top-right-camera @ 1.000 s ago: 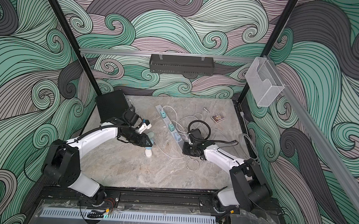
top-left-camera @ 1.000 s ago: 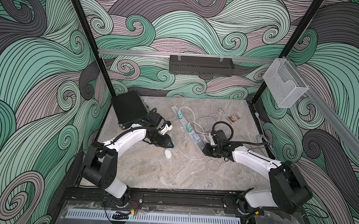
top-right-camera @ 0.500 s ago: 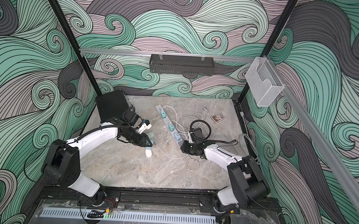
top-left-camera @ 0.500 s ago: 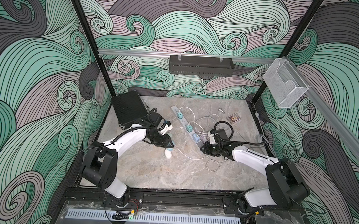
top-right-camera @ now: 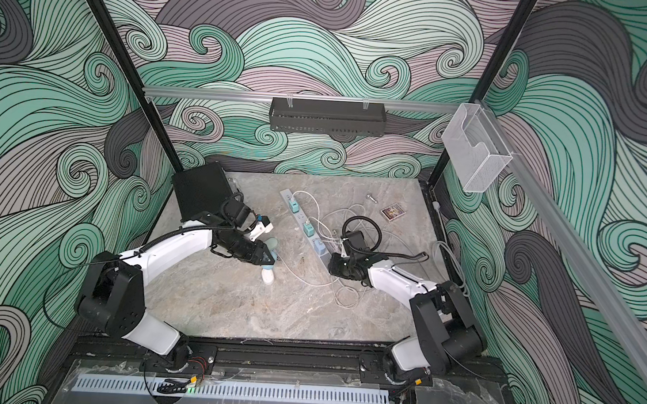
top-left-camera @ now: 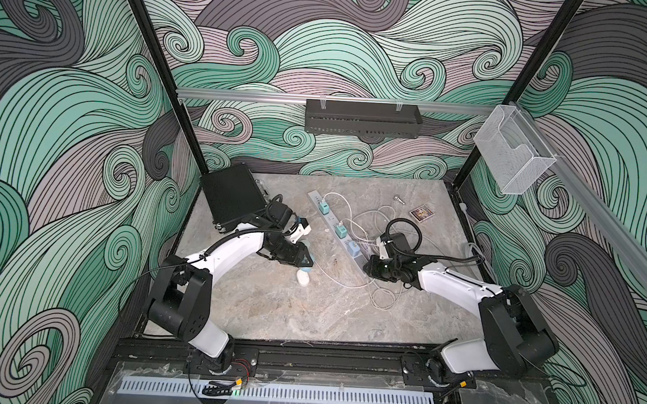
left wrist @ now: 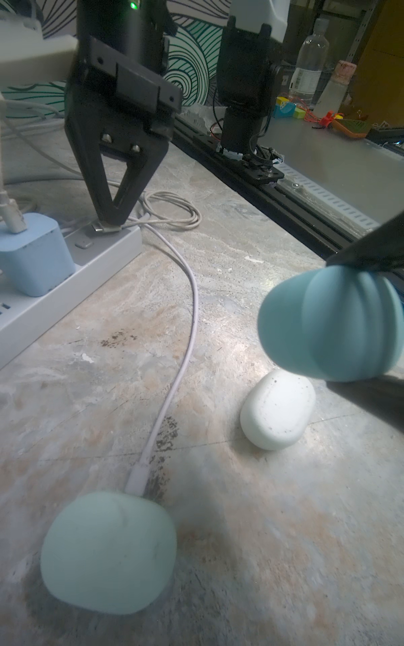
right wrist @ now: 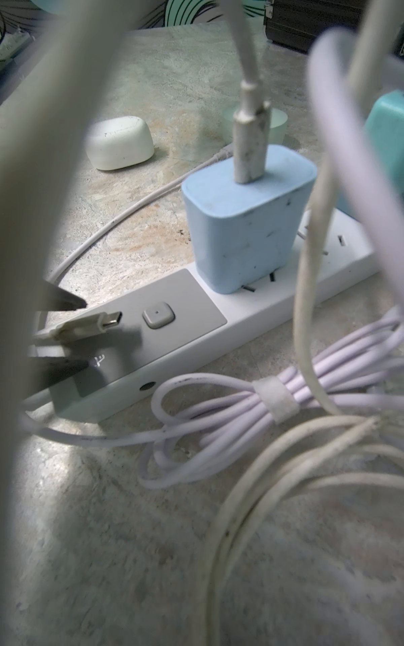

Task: Charge the bluetooth headset
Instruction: Pick up the charging cable from the center of the board.

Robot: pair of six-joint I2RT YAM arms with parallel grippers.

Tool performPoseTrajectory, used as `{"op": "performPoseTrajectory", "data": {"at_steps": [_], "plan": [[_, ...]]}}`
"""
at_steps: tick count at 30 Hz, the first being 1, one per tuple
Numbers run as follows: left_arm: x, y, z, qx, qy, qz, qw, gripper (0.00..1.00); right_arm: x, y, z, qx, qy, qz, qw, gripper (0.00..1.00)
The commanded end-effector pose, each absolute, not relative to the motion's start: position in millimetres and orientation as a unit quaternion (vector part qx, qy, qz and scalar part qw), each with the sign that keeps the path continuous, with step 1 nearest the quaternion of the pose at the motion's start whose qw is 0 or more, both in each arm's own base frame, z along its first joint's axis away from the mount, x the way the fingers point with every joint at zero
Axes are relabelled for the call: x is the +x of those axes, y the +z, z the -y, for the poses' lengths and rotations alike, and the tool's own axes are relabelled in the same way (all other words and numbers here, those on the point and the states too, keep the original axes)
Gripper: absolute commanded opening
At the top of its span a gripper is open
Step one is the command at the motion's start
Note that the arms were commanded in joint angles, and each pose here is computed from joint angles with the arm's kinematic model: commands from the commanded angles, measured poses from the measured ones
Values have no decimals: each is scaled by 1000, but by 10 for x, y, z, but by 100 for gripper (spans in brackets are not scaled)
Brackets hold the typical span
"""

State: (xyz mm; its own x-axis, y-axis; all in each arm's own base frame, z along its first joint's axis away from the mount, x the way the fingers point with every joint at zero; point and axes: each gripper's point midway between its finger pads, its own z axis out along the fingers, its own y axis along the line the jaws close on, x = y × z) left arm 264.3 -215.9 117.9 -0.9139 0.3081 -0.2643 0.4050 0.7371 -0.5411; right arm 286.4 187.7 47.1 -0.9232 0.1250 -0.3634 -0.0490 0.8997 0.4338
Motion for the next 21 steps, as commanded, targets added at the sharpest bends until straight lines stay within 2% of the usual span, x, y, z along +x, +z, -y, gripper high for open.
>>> {"op": "performPoseTrajectory", "data": {"at_steps": [1, 7, 21], "plan": [[2619, 1219, 2153, 198, -310, -926, 81, 15, 2810, 385, -1774, 4, 179, -964, 196, 25], [2617, 1202, 2153, 198, -309, -927, 79, 15, 2819, 367, -1870, -34, 165, -963, 208, 25], [2618, 1206, 2153, 201, -309, -926, 80, 15, 2757, 207, -1788, -77, 89, -967, 227, 14]]}}
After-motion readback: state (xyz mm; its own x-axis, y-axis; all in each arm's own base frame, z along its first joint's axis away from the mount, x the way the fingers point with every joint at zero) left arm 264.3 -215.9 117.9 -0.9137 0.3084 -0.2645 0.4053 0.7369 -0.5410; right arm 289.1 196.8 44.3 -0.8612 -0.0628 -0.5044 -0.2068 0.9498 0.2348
